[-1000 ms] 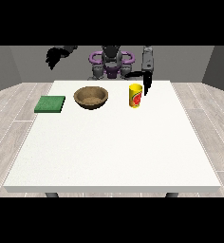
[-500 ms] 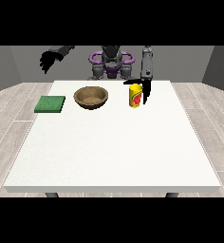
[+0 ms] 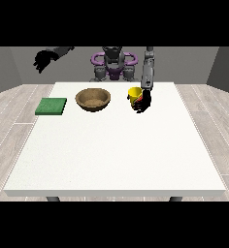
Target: Pick the cup and pour the ball into the bowl, then pick the bowl and place it on the pad
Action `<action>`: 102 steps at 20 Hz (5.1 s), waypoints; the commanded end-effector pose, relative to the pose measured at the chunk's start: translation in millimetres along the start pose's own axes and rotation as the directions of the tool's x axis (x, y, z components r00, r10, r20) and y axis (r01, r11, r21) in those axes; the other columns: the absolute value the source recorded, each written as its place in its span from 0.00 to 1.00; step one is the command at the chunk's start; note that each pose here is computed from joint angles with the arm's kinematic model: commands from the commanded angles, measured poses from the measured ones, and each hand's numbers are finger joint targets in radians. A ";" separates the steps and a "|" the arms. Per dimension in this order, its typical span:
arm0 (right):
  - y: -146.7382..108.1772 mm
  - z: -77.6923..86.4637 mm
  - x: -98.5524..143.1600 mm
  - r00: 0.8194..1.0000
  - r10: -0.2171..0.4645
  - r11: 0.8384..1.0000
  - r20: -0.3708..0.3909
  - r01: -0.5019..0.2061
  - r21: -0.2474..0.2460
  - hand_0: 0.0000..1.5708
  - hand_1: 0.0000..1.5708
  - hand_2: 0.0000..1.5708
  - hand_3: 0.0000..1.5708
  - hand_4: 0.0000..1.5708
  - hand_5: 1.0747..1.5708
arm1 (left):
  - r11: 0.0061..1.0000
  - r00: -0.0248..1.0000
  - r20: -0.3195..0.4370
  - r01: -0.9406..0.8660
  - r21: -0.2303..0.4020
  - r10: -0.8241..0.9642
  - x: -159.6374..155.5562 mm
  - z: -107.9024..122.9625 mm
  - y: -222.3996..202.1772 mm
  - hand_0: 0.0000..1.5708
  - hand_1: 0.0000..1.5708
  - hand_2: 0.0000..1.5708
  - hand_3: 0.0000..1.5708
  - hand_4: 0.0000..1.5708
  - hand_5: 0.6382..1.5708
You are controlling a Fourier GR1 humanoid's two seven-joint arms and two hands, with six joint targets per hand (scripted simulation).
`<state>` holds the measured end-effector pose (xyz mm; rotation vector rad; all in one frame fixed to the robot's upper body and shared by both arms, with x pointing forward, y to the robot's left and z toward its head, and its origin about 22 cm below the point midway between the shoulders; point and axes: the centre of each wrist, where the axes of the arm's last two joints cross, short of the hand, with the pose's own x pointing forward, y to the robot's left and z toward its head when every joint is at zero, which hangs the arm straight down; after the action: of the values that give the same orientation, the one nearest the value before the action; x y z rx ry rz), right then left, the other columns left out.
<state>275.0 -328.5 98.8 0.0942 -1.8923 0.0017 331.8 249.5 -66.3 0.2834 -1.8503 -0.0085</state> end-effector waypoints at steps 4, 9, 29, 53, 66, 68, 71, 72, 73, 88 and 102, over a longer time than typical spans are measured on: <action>-33.3 6.2 11.3 0.997 -0.027 1.000 -0.067 0.026 -0.013 0.00 0.00 0.00 0.10 0.40 0.99 | 0.989 0.985 -0.099 0.144 0.021 -0.141 -11.8 6.9 -8.4 0.82 0.82 1.00 1.00 0.89 0.87; -56.5 12.9 -20.4 0.982 -0.024 0.994 -0.186 0.003 -0.111 0.00 0.00 0.00 0.20 0.41 0.99 | 0.957 0.957 -0.079 0.271 -0.106 -0.279 13.0 -2.6 -62.2 0.81 0.81 1.00 1.00 0.90 0.85; -96.0 33.3 -60.7 0.939 -0.069 0.993 -0.337 0.032 -0.116 0.00 0.00 0.00 0.08 0.45 0.98 | 0.268 0.303 0.235 0.948 -0.172 -0.924 83.6 -48.0 -170.0 0.85 0.85 1.00 1.00 0.94 0.96; -60.2 26.1 -87.4 0.908 -0.081 0.993 -0.410 0.037 -0.114 0.00 0.00 0.00 0.03 0.45 0.95 | -0.057 -0.035 0.335 0.997 -0.055 -0.941 140.4 -54.3 -189.5 0.20 0.20 0.95 0.98 0.70 1.00; -51.6 44.5 -106.7 0.910 -0.089 0.964 -0.406 -0.023 -0.263 0.00 0.00 0.00 0.00 0.50 0.97 | 0.964 0.962 -0.099 0.246 -0.101 -0.256 200.5 -127.0 -63.9 0.00 0.00 0.00 0.00 0.70 1.00; -43.4 45.7 -113.4 0.908 -0.108 0.959 -0.405 -0.013 -0.283 0.00 0.00 0.00 0.00 0.49 0.97 | 0.984 0.987 -0.075 0.130 -0.125 -0.140 205.6 -136.1 -31.7 0.00 0.00 0.00 0.00 0.67 1.00; -30.0 56.2 -127.2 0.904 -0.140 0.945 -0.404 0.000 -0.327 0.00 0.00 0.00 0.00 0.46 0.99 | 0.984 0.999 -0.046 0.017 -0.178 -0.026 216.6 -151.1 22.5 0.00 0.00 0.00 0.00 0.67 1.00; -18.8 58.8 -134.7 0.905 -0.145 0.946 -0.400 0.008 -0.324 0.00 0.00 0.00 0.00 0.46 0.99 | 0.981 0.999 -0.035 -0.023 -0.194 0.016 213.0 -150.3 30.6 0.00 0.00 0.00 0.00 0.67 0.99; -16.8 52.4 -133.6 0.913 -0.146 0.942 -0.382 0.010 -0.336 0.00 0.00 0.00 0.00 0.46 0.99 | 0.972 0.998 -0.058 -0.042 -0.229 0.030 212.0 -151.4 41.9 0.00 0.00 0.00 0.00 0.67 0.99; 13.7 39.9 -184.3 0.933 -0.203 0.934 -0.298 0.094 -0.344 0.00 0.00 0.00 0.00 0.36 0.98 | 0.974 0.996 0.020 -0.084 -0.212 0.090 233.3 -142.1 133.9 0.00 0.00 0.00 0.00 0.64 0.96; 44.4 20.5 -198.6 0.939 -0.167 0.948 -0.302 0.068 -0.311 0.00 0.00 0.00 0.00 0.29 0.95 | 0.986 0.997 0.048 -0.050 -0.158 0.058 243.2 -126.9 190.4 0.00 0.00 0.00 0.00 0.65 0.97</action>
<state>302.6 -296.1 -94.8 -0.0080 -1.5848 -0.3378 355.3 393.5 233.1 0.1110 -1.8899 -0.1381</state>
